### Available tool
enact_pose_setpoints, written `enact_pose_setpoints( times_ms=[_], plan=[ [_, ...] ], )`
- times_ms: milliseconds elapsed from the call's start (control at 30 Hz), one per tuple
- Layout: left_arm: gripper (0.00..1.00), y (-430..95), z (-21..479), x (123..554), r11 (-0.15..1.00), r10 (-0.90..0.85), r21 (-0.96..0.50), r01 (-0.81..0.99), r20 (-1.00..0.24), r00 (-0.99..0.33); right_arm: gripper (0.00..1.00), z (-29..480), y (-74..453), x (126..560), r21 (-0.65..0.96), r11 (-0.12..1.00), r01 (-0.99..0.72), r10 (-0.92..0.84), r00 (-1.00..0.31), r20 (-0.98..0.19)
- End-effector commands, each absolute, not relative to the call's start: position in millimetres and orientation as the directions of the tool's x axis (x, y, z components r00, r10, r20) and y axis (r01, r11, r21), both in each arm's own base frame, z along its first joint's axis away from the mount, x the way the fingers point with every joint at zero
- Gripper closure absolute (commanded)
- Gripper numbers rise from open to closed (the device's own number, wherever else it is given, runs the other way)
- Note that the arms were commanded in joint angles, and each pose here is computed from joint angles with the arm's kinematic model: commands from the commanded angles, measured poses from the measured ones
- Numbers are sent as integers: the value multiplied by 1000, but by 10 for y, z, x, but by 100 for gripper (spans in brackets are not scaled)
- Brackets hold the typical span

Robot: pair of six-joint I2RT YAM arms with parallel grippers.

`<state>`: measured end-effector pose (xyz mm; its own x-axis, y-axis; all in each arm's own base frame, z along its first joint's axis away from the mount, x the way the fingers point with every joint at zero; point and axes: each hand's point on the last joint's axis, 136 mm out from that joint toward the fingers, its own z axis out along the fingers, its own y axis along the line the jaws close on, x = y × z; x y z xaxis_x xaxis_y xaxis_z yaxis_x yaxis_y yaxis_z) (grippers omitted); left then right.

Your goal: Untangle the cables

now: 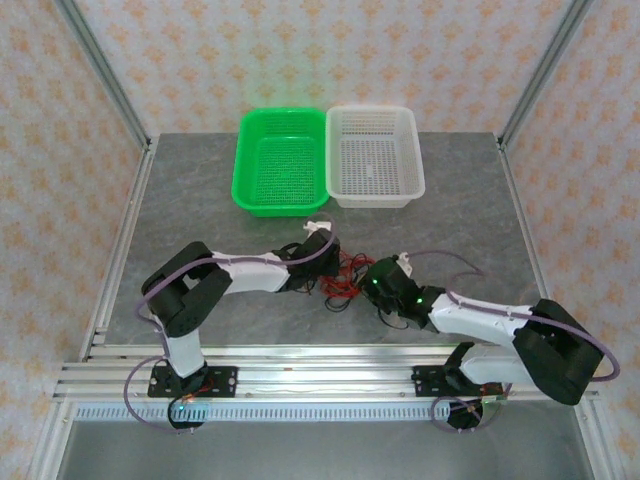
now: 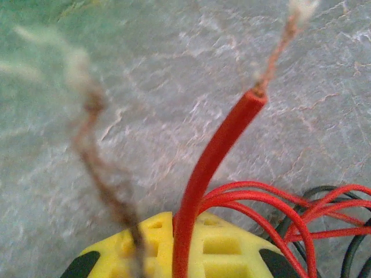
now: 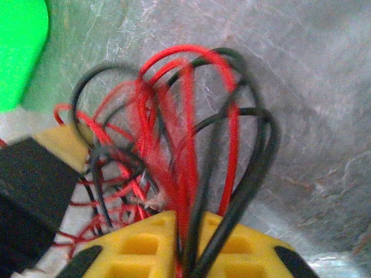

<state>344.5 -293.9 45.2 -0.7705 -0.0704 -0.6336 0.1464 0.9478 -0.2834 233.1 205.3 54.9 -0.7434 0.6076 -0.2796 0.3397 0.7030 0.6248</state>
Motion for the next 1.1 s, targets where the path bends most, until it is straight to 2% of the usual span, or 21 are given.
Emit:
enact_pose_setpoints(
  times_ms=[0, 167, 200, 300, 533, 800, 1000, 1067],
  plan=[
    [100, -2914, 589, 3676, 965, 59, -140, 220, -704, -708, 69, 569, 1804, 2224, 384, 900, 207, 371, -825, -426],
    [100, -3026, 720, 3826, 953, 157, -59, 297, -740, -654, 30, 698, 1714, 2254, 276, 954, 117, 234, -867, -439],
    [100, -3048, 749, 3844, 949, 173, -47, 310, -747, -642, 26, 718, 1688, 2280, 269, 956, 117, 230, -869, -437],
    [100, -3100, 842, 3882, 934, 216, -16, 356, -769, -602, 22, 795, 1573, 2420, 274, 954, 126, 242, -862, -446],
    [100, -3190, 918, 3908, 901, 287, 30, 434, -790, -542, 22, 897, 1599, 2817, 374, 927, 23, 204, -869, -452],
    [100, -3335, 930, 3968, 877, 308, 31, 480, -802, -512, 23, 668, 1765, 3023, 365, 931, -24, 133, -908, -398],
    [100, -3382, 986, 3975, 870, 289, 12, 493, -822, -491, 28, 395, 1734, 3107, 352, 935, 37, 172, -916, -361],
    [100, -3390, 1056, 3974, 868, 278, 4, 496, -832, -480, 35, 305, 1731, 3127, 360, 931, 56, 191, -917, -349]
  ],
)
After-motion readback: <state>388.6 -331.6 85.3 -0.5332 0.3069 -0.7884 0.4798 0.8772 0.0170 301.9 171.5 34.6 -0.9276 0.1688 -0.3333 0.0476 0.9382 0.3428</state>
